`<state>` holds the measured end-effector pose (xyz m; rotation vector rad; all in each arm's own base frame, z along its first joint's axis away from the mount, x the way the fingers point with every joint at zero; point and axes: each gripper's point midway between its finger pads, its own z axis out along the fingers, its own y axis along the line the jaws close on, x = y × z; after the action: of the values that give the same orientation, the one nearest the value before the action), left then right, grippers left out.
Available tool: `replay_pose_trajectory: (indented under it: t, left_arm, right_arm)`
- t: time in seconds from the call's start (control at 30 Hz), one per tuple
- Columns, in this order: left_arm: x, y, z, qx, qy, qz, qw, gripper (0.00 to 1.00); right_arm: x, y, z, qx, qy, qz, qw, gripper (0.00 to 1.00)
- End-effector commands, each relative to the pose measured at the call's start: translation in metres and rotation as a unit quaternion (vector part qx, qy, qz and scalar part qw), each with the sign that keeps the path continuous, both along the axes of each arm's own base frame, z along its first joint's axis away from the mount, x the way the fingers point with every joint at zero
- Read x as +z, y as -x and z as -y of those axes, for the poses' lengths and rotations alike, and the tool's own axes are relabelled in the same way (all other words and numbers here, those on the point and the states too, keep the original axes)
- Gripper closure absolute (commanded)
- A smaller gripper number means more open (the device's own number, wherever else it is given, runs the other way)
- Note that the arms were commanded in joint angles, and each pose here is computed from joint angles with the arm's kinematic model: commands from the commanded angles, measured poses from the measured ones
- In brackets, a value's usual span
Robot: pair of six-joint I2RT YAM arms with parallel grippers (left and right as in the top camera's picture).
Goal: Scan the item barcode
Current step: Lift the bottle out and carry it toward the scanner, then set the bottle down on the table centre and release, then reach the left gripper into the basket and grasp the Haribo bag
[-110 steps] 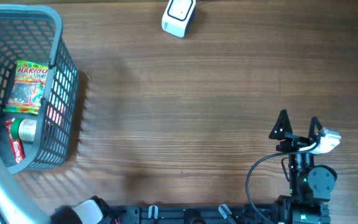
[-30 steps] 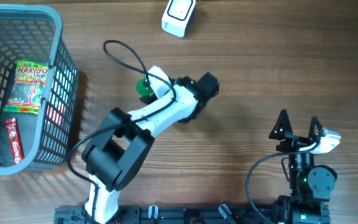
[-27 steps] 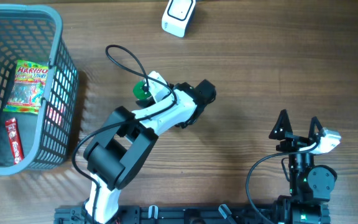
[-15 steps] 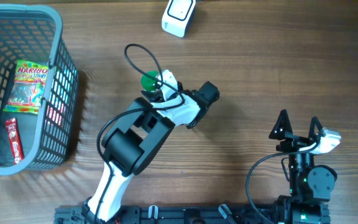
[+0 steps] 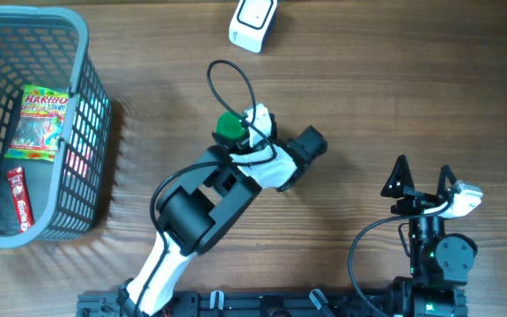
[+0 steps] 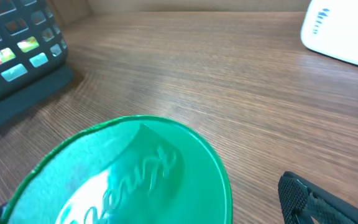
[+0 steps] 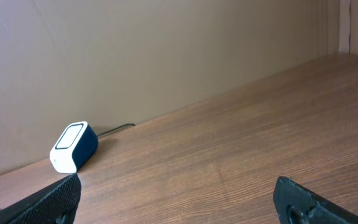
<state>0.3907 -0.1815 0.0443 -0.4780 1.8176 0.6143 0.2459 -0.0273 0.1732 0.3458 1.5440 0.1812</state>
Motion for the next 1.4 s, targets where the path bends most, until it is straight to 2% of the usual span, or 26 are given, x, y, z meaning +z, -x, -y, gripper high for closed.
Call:
replay_pose_trajectory:
  t: [0.0, 0.17, 0.27, 0.4, 0.53, 0.63, 0.73, 0.77, 0.87, 0.97, 1.07, 1.2, 1.27, 1.37]
  left_arm:
    - [-0.001, 0.003, 0.002, -0.005, -0.008, -0.002, 1.0, 0.0]
    - [0.02, 0.013, 0.008, -0.017, -0.055, 0.016, 0.998, 0.0]
    - [0.053, 0.027, 0.032, -0.049, -0.067, 0.049, 0.995, 0.0]
    - [0.11, 0.051, 0.068, -0.098, -0.01, 0.085, 0.991, 0.0]
    - [0.174, 0.064, 0.069, -0.131, 0.036, 0.081, 0.987, 0.0]
    - [0.248, 0.062, 0.016, -0.107, 0.057, 0.101, 0.987, 0.0]
    - [0.301, 0.059, -0.051, -0.103, 0.134, 0.104, 0.98, 0.0]
    - [0.327, 0.065, -0.102, -0.094, 0.202, 0.124, 0.967, 0.0]
    - [0.351, 0.097, -0.195, -0.022, 0.309, 0.19, 0.931, 0.0]
    - [0.349, 0.151, -0.278, 0.095, 0.34, 0.235, 0.906, 0.0]
    - [0.323, 0.168, -0.32, 0.175, 0.347, 0.21, 0.897, 0.0]
    - [0.267, 0.142, -0.366, 0.243, 0.383, 0.133, 0.881, 0.0]
    - [0.206, 0.113, -0.378, 0.265, 0.436, 0.048, 0.859, 0.0]
    - [0.126, 0.088, -0.39, 0.302, 0.466, -0.051, 0.83, 0.0]
  right_arm:
    - [0.002, 0.001, 0.001, -0.005, 0.006, 0.005, 1.0, 0.0]
    - [0.002, 0.001, 0.001, -0.005, 0.006, 0.005, 1.0, 0.0]
    - [0.002, 0.001, 0.001, -0.005, 0.006, 0.005, 1.0, 0.0]
    - [0.002, 0.001, 0.001, -0.005, 0.006, 0.005, 1.0, 0.0]
    - [0.002, 0.001, 0.001, -0.005, 0.006, 0.005, 1.0, 0.0]
    - [0.002, 0.001, 0.001, -0.005, 0.006, 0.005, 1.0, 0.0]
    - [0.002, 0.001, 0.001, -0.005, 0.006, 0.005, 1.0, 0.0]
    - [0.002, 0.001, 0.001, -0.005, 0.006, 0.005, 1.0, 0.0]
    - [0.002, 0.001, 0.001, -0.005, 0.006, 0.005, 1.0, 0.0]
    - [0.002, 0.001, 0.001, -0.005, 0.006, 0.005, 1.0, 0.0]
    - [0.002, 0.001, 0.001, -0.005, 0.006, 0.005, 1.0, 0.0]
    - [0.002, 0.001, 0.001, -0.005, 0.006, 0.005, 1.0, 0.0]
    - [0.002, 0.001, 0.001, -0.005, 0.006, 0.005, 1.0, 0.0]
    - [0.002, 0.001, 0.001, -0.005, 0.006, 0.005, 1.0, 0.0]
